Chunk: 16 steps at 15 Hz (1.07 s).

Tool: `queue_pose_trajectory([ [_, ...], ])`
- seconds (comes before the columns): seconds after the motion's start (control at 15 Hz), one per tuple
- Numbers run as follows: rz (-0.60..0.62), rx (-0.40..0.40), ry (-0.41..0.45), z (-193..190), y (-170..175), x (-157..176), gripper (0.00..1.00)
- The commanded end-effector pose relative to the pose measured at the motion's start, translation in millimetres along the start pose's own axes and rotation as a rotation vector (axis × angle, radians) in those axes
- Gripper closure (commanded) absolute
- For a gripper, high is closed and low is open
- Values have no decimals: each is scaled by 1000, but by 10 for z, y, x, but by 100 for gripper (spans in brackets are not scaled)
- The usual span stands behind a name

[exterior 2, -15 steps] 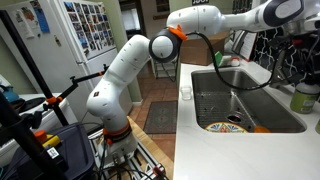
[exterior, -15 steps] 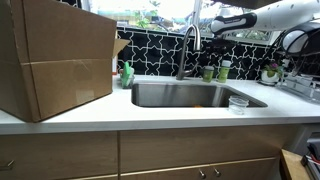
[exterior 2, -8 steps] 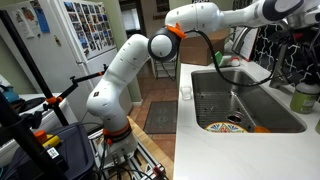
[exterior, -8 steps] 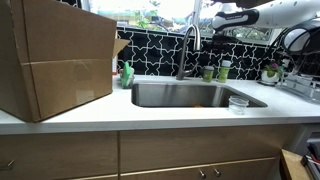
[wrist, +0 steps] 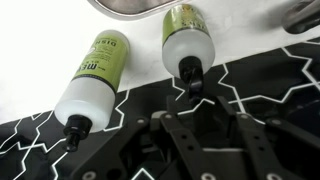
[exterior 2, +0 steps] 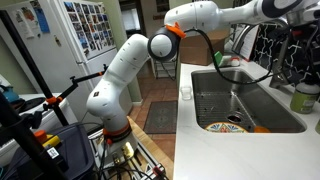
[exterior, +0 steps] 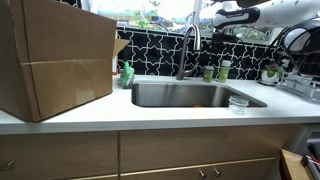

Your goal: Slide the soap bottle a little forward, press the black soap nozzle downwards

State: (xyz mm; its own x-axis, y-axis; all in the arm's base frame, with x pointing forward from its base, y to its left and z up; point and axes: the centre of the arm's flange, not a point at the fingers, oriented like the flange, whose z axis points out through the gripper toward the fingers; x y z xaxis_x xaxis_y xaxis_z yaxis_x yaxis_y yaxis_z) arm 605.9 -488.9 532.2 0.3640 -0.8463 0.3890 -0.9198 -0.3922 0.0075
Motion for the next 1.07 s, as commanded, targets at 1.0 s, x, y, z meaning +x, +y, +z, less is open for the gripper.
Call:
queue_pose_trajectory([
  [1.0,71,95,-56,102,27,223,100],
])
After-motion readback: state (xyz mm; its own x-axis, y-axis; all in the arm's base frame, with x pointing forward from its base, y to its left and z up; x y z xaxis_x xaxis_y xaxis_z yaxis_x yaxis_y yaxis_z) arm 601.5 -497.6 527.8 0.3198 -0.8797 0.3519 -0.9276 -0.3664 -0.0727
